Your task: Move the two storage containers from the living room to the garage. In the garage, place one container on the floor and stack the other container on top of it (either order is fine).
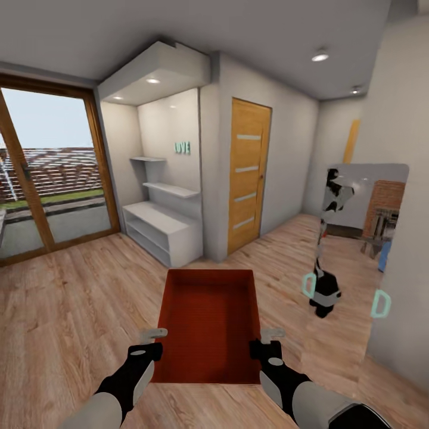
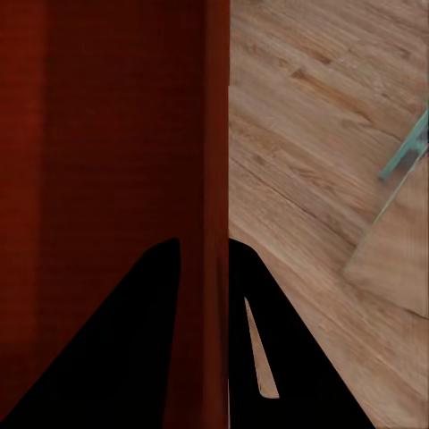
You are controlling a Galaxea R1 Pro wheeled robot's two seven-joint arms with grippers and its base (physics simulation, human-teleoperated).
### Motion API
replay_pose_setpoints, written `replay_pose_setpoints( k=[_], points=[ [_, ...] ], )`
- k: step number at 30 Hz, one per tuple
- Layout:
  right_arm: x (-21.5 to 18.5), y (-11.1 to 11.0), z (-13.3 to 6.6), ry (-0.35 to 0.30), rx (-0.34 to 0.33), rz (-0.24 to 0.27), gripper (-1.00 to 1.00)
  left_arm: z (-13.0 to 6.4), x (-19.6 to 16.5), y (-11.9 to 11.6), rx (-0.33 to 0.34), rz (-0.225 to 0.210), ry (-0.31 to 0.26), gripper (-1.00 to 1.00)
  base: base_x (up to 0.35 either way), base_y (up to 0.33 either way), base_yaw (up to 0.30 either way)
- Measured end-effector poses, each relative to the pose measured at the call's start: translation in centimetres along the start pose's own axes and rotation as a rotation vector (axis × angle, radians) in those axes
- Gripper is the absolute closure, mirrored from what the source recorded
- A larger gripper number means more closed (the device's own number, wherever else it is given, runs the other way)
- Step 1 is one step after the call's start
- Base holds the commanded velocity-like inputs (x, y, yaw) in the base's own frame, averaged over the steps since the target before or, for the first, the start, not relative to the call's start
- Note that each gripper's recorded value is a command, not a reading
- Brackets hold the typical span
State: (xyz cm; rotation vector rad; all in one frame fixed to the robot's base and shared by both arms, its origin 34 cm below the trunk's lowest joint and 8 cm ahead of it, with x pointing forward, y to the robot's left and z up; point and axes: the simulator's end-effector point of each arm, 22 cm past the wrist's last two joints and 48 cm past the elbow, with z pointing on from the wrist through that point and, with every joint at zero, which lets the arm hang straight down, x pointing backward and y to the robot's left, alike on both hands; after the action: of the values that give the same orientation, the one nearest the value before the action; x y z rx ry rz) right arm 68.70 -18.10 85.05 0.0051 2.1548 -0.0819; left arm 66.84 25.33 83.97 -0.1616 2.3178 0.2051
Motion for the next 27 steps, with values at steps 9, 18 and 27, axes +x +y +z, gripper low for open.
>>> replay_pose_setpoints(
  k=[9,18,27],
  points=[
    [0.01,-0.09,0.01,0.000,0.001,-0.001,1.00,0.00,0.04,-0.01,0.000,0.001,0.002,1.00,0.323,0.000,0.138],
    [0.03,-0.10,0.02,0.002,0.001,0.000,1.00,0.00,0.04,-0.02,0.000,0.000,0.002,1.00,0.323,0.000,0.004],
    [0.04,-0.03,-0.01,0.000,0.001,0.001,1.00,0.02,0.05,0.08,-0.001,0.001,0.003,1.00,0.323,0.000,0.000]
  ],
)
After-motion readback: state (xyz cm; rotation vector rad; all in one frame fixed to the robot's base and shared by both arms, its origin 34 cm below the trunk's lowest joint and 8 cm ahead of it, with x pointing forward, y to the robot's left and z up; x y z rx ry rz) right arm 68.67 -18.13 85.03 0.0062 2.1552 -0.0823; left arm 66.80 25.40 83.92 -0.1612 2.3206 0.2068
